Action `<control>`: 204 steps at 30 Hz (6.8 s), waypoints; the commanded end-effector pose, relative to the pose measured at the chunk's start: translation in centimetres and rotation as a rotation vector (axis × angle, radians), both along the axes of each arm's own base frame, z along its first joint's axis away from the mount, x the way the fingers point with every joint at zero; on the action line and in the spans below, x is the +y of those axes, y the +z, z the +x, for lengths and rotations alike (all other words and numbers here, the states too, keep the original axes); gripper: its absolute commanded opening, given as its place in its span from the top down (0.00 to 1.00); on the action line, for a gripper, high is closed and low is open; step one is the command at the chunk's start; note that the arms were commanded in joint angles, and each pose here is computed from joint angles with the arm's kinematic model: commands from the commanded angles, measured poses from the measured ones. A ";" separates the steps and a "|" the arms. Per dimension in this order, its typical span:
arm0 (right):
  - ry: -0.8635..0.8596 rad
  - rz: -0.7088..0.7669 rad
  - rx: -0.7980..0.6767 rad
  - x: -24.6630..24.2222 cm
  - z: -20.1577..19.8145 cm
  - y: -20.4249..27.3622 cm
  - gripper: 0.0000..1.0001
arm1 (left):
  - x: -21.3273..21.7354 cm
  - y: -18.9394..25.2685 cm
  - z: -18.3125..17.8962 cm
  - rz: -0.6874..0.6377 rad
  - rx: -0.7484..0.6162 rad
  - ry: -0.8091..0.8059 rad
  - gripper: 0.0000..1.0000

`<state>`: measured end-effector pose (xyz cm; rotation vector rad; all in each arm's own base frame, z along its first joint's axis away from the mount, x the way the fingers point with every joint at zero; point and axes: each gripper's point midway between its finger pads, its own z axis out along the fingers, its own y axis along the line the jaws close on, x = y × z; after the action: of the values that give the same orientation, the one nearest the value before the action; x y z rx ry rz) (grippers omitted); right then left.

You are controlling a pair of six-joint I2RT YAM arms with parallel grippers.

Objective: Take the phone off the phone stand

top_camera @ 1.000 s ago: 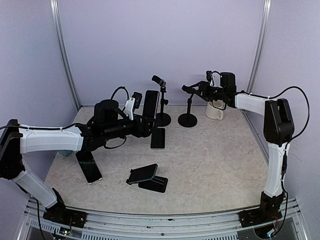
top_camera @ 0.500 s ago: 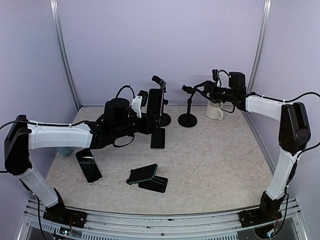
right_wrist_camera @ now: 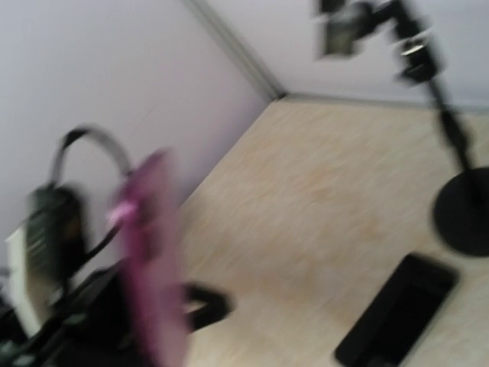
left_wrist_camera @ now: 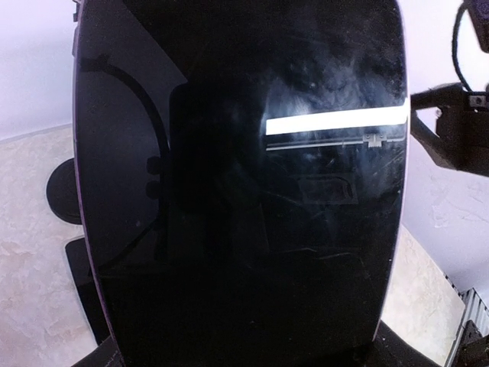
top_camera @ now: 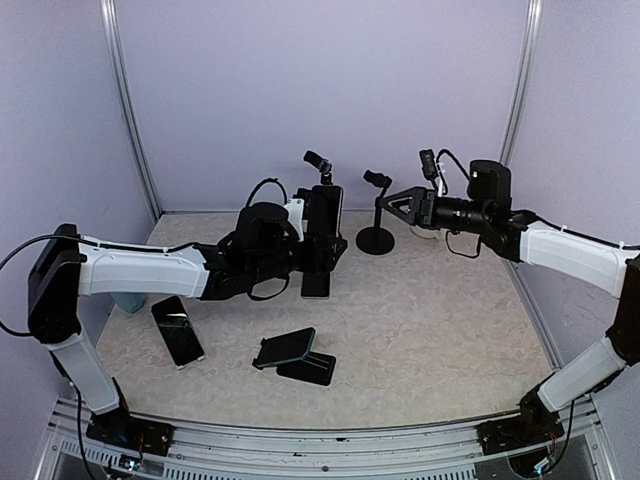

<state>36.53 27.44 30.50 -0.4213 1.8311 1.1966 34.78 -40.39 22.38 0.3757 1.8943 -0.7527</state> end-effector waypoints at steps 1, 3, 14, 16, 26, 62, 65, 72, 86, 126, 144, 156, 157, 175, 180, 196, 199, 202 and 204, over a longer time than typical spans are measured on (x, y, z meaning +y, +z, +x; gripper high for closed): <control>0.030 0.002 -0.064 1.1 -3.0 1.1 0.32 | -1.5 2.7 0.4 -0.067 -0.045 0.020 1.00; 0.041 0.002 -0.056 1.5 -3.9 0.8 0.34 | -2.0 2.5 0.3 -0.065 -0.043 0.013 1.00; 0.075 -0.023 -0.014 4.0 -5.5 -1.9 0.44 | -4.0 2.2 -0.8 -0.054 -0.048 -0.022 1.00; 0.082 -0.028 -0.010 4.6 -5.6 -2.3 0.45 | -4.3 2.3 -1.0 -0.047 -0.052 -0.025 1.00; 0.101 -0.002 0.018 5.9 -5.9 -3.2 0.51 | -4.8 2.0 -1.3 -0.030 -0.061 -0.029 1.00; 0.059 0.027 0.127 3.5 -3.0 -5.5 1.00 | -4.1 2.4 -2.7 0.005 -0.106 -0.089 0.01; 0.055 0.029 0.143 2.6 -2.4 -5.8 1.00 | -4.2 2.0 -3.2 0.004 -0.101 -0.123 0.01; 0.044 -0.012 0.183 0.2 -1.1 -7.4 1.00 | -2.9 1.1 -3.7 -0.029 -0.067 -0.156 0.01; 0.059 -0.107 0.383 -3.5 1.2 -15.0 1.00 | 3.0 2.3 -2.4 -0.072 -0.074 -0.074 0.01; 0.079 -0.089 0.651 -5.4 8.4 -27.4 0.89 | 6.7 2.2 -2.4 -0.110 -0.039 0.011 0.01; 0.009 -0.203 0.629 -6.6 9.8 -28.7 0.64 | 8.7 0.1 -3.4 -0.079 -0.001 0.041 0.01; -0.049 -0.252 0.493 -7.7 8.4 -24.2 0.18 | 9.6 -2.6 -5.7 -0.015 0.041 -0.046 0.01; -0.050 -0.247 0.472 -7.8 8.0 -23.2 0.17 | 9.7 -3.0 -6.0 -0.008 0.050 -0.056 0.01; 0.269 -0.280 0.313 1.8 -8.1 -19.0 0.21 | 13.3 -7.1 -8.1 -0.021 0.202 -0.045 0.02; 0.358 -0.237 0.307 4.1 -13.4 -19.3 0.25 | 13.7 -7.0 -7.4 -0.045 0.223 -0.049 0.03; 0.561 -0.238 0.360 11.8 -23.4 -22.8 0.53 | 13.8 -7.7 -6.7 -0.032 0.246 -0.025 0.04; 0.585 -0.239 0.367 13.2 -24.1 -23.1 0.55 | 13.9 -7.8 -6.7 -0.028 0.245 -0.021 0.04; 0.600 -0.247 0.379 14.6 -24.6 -23.6 0.55 | 13.9 -7.9 -6.7 -0.024 0.246 -0.021 0.04; 0.585 -0.249 0.397 15.0 -24.4 -24.1 0.57 | 14.0 -7.9 -6.7 -0.024 0.246 -0.021 0.04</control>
<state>11.69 40.67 6.26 -1.0032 2.3156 1.5093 27.67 -26.43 13.93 0.3059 2.1233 -0.8651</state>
